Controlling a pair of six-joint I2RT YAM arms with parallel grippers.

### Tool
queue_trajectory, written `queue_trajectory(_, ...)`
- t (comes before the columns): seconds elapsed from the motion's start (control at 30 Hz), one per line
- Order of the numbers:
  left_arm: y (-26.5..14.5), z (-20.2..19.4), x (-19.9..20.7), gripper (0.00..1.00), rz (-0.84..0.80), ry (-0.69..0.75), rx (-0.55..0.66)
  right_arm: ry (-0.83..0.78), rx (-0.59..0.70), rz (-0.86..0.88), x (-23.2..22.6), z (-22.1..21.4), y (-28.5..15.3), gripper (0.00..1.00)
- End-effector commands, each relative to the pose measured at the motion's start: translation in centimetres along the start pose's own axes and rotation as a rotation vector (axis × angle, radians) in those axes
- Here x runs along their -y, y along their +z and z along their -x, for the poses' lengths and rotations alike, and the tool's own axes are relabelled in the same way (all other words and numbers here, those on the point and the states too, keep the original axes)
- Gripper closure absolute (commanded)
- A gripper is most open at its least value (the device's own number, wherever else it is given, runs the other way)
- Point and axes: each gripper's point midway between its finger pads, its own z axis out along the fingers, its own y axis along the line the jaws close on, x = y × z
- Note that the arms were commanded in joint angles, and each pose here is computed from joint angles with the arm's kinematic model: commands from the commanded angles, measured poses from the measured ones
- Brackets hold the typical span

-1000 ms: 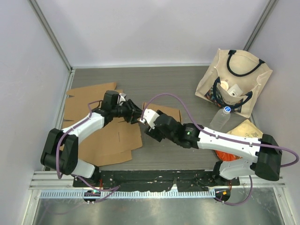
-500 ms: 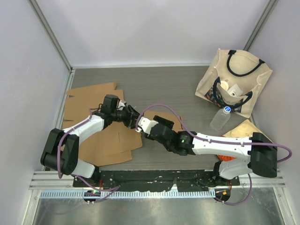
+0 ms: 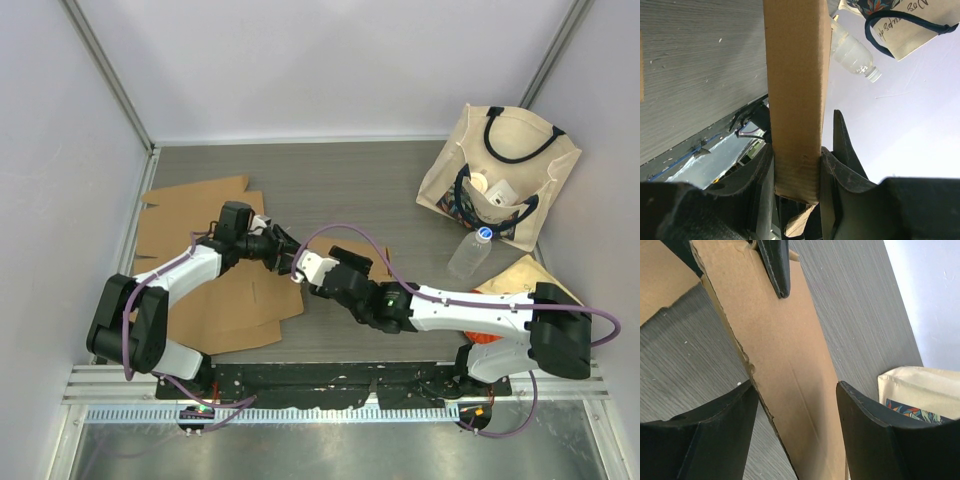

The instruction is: Fold the paper box

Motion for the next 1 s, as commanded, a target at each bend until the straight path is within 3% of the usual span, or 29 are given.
queue_trajectory(0.0,-0.8,-1.2,0.8,0.79,-0.031,0.011,-0.043,0.000,0.030,-0.083,1.1,0.5,0.6,0.33)
queue_trajectory(0.07,-0.8,-1.2,0.8,0.77,-0.031,0.017,-0.041,0.021,0.060,-0.126,1.8,1.0,0.6,0.35)
queue_trajectory(0.13,-0.9,-1.3,0.6,0.73,-0.029,0.038,-0.033,0.031,0.069,-0.140,2.2,1.3,0.4,0.42)
queue_trajectory(0.23,-1.0,-0.9,0.4,0.54,-0.019,0.087,0.006,0.071,0.101,-0.129,2.3,1.5,-0.1,0.51)
queue_trajectory(0.3,-1.2,-0.6,0.6,0.48,-0.029,0.150,0.032,0.086,0.114,-0.103,2.1,1.5,-0.5,0.58)
queue_trajectory(0.47,-2.4,0.4,3.6,0.28,-0.123,0.393,0.183,0.128,0.054,-0.003,0.3,0.1,-1.0,0.63)
queue_trajectory(0.57,-4.5,1.6,4.6,0.27,-0.078,0.629,0.354,0.183,0.022,0.079,-0.8,-0.4,-1.8,0.64)
queue_trajectory(0.63,-6.3,3.8,4.5,0.31,-0.009,0.772,0.542,0.196,-0.036,0.141,-1.8,-1.6,-2.2,0.64)
queue_trajectory(0.7,-8.4,3.5,7.0,0.35,-0.102,0.916,0.677,0.241,-0.073,0.239,-3.1,-2.2,-2.5,0.64)
queue_trajectory(0.83,-7.4,1.7,7.1,0.49,-0.179,1.144,0.627,0.363,-0.141,0.405,-3.6,-3.7,-2.3,0.64)
queue_trajectory(0.97,-5.8,0.2,7.0,0.50,-0.205,1.266,0.549,0.402,-0.167,0.483,-2.5,-3.5,-2.1,0.64)
